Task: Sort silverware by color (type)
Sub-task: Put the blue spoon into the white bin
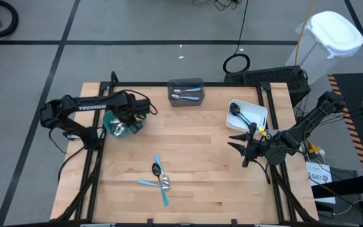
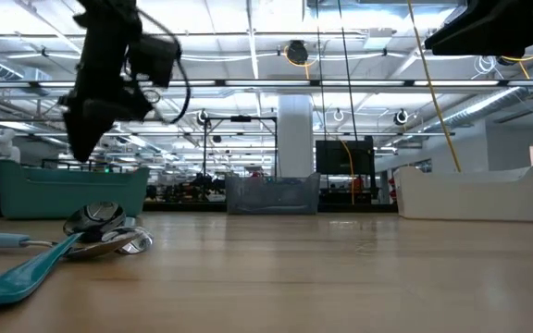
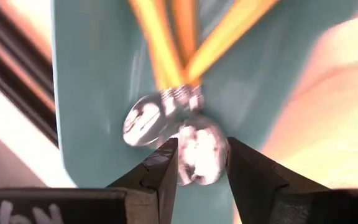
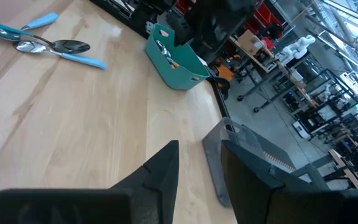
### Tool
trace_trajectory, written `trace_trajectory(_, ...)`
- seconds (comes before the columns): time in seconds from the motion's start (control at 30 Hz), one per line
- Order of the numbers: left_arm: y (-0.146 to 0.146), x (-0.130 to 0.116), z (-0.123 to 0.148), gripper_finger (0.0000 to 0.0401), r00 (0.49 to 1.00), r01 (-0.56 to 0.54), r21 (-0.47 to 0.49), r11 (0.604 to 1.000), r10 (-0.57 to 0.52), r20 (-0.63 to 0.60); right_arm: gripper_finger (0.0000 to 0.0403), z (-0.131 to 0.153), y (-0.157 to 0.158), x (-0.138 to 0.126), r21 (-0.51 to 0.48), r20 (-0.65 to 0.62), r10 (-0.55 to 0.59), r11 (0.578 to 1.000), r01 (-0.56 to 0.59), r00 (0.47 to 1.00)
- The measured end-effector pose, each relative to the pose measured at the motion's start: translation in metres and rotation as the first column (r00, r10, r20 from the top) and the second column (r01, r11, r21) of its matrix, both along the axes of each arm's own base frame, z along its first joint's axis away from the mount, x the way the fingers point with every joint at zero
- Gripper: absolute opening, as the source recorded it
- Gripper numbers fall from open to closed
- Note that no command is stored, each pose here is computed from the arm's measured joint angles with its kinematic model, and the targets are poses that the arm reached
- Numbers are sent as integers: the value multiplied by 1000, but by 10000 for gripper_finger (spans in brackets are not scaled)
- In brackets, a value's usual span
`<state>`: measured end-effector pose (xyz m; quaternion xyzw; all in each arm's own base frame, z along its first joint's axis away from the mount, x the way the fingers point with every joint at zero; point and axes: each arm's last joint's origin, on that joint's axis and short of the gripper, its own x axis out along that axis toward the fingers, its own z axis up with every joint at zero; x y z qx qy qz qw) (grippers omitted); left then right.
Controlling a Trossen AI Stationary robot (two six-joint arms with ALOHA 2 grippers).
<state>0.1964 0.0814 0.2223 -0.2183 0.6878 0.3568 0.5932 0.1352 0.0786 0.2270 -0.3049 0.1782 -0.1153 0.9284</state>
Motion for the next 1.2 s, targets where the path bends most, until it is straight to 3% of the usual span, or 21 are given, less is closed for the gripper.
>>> trace_trajectory(0.23,-50,35,35,133,972,136,185,973,-167,162,114,0,0,0,-21,-11,7,1000,-7,1000)
trace_trajectory(0.4,-99,52,37,134,901,164,297,941,-266,342,114,-1,0,0,28,3,-2,1000,1,1000)
trace_trajectory(0.57,-151,68,27,134,781,211,429,878,-416,467,114,-1,2,0,186,24,22,982,-26,999)
trace_trajectory(0.7,-187,79,14,134,695,227,495,839,-495,522,114,-3,5,1,370,35,38,928,-48,999)
trace_trajectory(0.8,-206,88,0,134,663,234,519,822,-525,534,114,-7,8,3,480,20,51,876,-54,999)
trace_trajectory(0.97,-222,100,-29,134,666,273,512,814,-544,510,114,-20,16,11,576,-20,-9,817,18,1000)
trace_trajectory(1.1,-235,105,-40,134,678,291,423,858,-497,541,114,-34,28,22,610,-44,-30,791,51,999)
trace_trajectory(1.2,-252,102,-42,134,662,328,399,857,-509,549,114,-43,39,33,631,-27,-21,775,34,999)
